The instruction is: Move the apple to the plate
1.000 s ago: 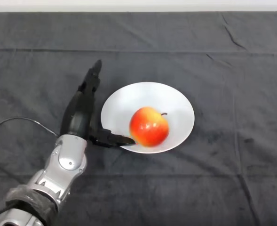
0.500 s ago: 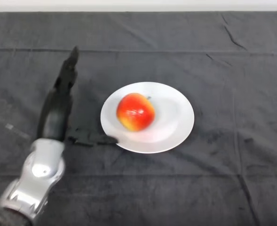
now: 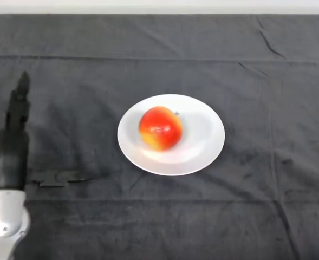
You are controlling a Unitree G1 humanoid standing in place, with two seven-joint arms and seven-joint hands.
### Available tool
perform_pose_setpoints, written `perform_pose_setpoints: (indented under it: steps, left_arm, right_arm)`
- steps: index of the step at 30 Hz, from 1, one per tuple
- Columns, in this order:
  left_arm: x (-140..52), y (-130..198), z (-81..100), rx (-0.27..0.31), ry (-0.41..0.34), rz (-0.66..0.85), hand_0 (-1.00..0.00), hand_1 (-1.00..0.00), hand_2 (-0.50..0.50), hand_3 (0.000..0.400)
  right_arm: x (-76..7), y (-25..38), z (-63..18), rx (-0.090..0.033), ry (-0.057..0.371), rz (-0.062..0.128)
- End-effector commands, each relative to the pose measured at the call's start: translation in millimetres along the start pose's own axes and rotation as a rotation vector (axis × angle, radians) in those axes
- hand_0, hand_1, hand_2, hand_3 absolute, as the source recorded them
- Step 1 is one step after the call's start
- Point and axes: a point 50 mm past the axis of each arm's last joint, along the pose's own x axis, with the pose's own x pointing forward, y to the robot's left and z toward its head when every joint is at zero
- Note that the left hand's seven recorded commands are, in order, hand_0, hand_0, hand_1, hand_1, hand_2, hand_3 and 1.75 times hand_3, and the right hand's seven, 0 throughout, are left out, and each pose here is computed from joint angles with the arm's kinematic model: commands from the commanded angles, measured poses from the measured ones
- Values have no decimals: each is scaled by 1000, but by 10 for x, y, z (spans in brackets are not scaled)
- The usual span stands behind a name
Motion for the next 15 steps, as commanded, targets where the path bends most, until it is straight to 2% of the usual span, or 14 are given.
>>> perform_pose_setpoints:
  steps: [1,15]
  left_arm:
    - [2,262,97,23,-62,36,0,0,0,0]
    - [-296,683,23,18,-46,177,0,0,0,0]
  right_arm:
    - [-22,-31,-18,15,-7,-14]
    - [-22,-31,-18,15,-7,-14]
